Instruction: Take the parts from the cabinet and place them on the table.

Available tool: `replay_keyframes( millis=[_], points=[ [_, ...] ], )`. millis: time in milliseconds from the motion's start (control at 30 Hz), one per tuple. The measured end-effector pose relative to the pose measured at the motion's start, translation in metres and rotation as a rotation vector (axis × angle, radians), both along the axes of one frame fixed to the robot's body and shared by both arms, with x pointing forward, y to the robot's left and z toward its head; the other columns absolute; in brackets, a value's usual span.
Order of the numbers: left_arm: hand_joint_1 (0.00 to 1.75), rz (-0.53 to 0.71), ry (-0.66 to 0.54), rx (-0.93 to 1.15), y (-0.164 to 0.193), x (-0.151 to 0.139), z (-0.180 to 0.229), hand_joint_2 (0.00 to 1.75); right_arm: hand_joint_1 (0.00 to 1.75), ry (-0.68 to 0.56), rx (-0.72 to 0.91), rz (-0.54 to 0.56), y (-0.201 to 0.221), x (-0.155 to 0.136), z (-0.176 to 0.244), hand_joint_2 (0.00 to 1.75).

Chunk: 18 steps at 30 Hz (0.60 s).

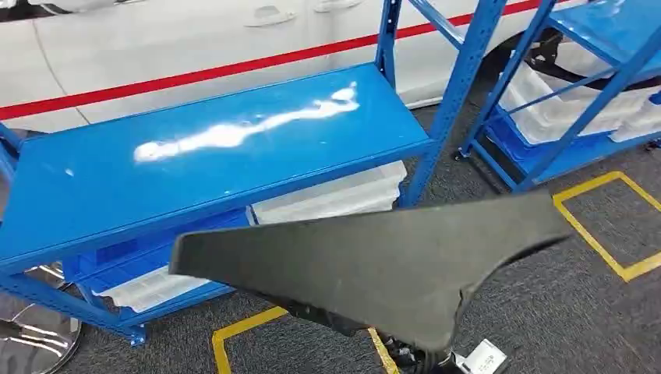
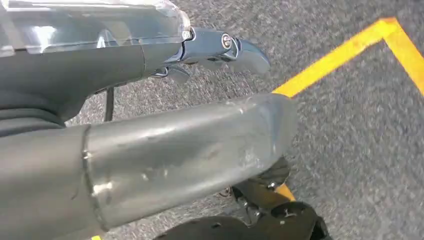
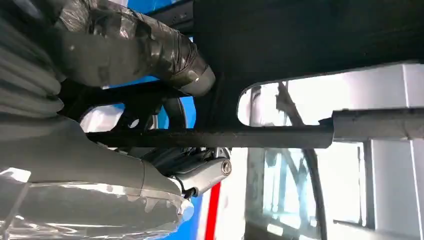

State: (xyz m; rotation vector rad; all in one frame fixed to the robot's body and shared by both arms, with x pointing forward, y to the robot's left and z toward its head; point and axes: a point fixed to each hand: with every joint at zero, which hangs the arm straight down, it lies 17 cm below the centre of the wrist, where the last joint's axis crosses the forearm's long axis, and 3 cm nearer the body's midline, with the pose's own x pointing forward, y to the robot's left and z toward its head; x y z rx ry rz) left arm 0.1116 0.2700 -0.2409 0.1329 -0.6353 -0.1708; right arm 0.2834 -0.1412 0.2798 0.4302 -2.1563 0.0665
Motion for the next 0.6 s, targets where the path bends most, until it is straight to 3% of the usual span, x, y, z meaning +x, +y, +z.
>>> replay_keyframes(
  millis=[600],
  points=[
    [0.0, 0.006, -0.002, 0.013, 0.0077, 0.0008, 0.0023, 0.0, 1.75, 0.005, 0.006, -0.002, -0.0004, 0.0001, 0.0011, 1.75]
  ],
)
